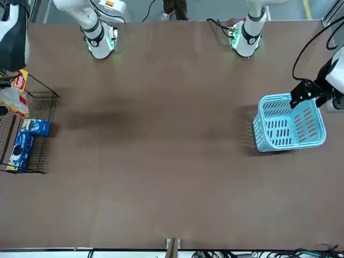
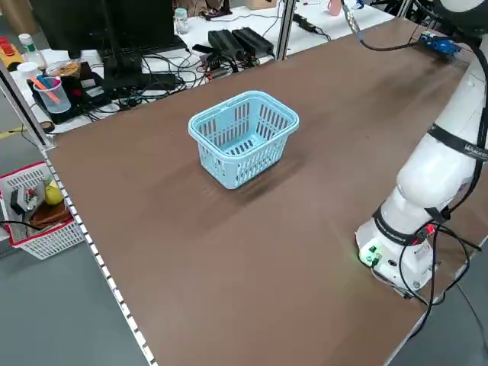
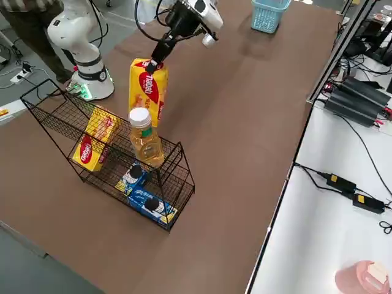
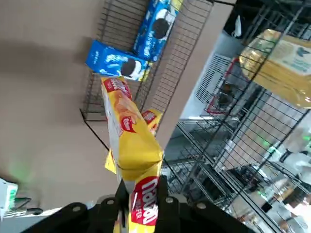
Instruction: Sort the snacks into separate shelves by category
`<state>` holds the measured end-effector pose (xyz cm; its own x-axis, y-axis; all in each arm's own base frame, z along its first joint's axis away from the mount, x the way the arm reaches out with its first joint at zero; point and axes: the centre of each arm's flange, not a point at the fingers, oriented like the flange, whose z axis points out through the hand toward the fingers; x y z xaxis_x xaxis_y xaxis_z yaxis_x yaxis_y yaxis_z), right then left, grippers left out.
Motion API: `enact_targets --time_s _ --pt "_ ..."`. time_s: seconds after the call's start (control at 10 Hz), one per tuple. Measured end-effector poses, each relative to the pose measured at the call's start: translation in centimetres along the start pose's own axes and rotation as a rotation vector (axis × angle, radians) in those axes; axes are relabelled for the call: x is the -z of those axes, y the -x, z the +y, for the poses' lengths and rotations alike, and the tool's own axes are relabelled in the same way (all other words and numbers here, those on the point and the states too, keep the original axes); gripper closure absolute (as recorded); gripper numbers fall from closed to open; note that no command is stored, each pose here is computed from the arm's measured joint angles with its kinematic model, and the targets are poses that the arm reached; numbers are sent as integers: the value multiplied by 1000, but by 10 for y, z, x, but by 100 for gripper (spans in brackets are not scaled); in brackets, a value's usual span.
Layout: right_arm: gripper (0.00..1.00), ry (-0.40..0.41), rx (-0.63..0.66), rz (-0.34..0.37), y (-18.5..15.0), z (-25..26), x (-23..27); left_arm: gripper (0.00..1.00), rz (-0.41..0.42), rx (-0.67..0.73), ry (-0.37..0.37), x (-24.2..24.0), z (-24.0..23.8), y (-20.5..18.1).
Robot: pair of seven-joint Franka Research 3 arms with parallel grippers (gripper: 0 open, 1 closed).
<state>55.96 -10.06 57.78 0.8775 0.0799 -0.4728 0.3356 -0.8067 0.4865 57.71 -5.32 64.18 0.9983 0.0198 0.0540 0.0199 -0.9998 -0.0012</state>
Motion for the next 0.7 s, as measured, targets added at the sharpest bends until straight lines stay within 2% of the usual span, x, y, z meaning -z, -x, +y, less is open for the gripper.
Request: enact_targets --time_s 0.7 --pt "74 150 -35 -7 -46 15 4 0 0 0 0 0 0 0"
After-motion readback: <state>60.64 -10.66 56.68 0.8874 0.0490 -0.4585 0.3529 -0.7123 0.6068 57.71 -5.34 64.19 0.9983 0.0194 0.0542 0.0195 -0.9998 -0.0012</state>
